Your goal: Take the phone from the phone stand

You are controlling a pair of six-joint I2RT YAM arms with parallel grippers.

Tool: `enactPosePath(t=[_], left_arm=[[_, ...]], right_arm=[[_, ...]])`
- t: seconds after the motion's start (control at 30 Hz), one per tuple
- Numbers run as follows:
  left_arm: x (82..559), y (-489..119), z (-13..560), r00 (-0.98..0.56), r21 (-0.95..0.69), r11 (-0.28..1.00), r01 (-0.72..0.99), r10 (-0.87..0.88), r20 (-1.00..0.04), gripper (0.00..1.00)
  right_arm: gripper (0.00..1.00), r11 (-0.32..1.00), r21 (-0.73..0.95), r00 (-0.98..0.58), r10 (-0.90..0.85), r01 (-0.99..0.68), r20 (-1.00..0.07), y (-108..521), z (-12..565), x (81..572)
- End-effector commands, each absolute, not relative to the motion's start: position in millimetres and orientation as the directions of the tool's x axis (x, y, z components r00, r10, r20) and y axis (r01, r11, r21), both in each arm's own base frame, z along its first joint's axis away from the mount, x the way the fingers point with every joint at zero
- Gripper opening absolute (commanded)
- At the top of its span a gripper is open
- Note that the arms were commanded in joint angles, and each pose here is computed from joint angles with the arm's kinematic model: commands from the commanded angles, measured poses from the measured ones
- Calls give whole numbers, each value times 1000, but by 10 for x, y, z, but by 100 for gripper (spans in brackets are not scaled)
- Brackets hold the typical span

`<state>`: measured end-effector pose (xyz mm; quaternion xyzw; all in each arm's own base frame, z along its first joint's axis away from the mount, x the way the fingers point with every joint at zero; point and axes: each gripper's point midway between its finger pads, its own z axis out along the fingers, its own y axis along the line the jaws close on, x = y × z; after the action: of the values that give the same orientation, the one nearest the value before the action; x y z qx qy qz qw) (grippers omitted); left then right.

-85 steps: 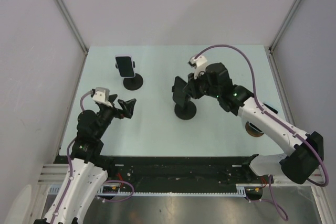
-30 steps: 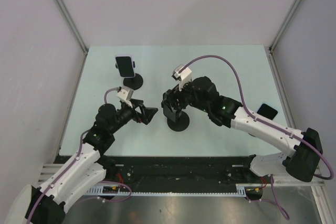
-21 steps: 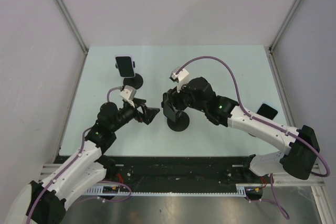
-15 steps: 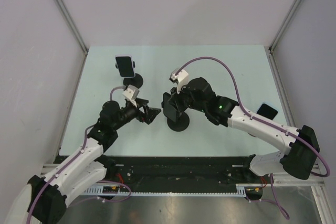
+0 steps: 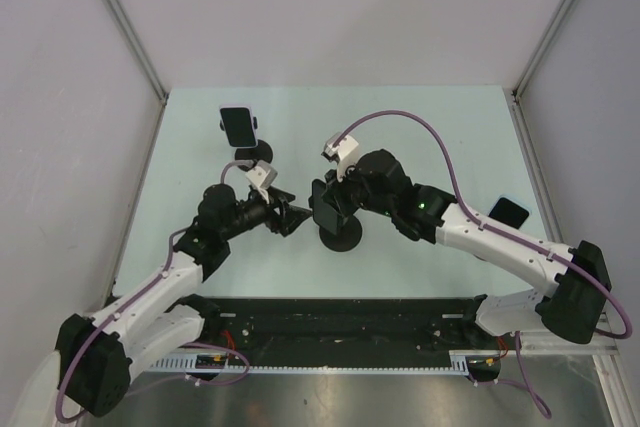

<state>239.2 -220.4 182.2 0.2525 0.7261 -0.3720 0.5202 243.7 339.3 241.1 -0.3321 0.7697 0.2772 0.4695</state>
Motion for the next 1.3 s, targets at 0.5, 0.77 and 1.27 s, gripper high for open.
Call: enactPosePath(t=[0.5,0.77,1.27], left_arm=[[2609,-2427,2083,-235,-187,547,816,18,-972,34],[2670,-2319,2067,-232,-205,615,762,-37,-972,0],[2699,-2100,1959,-297,-311,657,687,-137,-945,0]], right_arm=[[0,584,118,-302,-229,-803,-926,3416,2637,2270],[0,535,100,-271,-251,-839,-929,3435,2653,2106],[0,510,95,-251,-248,-855,-936,3308,2607,2036]])
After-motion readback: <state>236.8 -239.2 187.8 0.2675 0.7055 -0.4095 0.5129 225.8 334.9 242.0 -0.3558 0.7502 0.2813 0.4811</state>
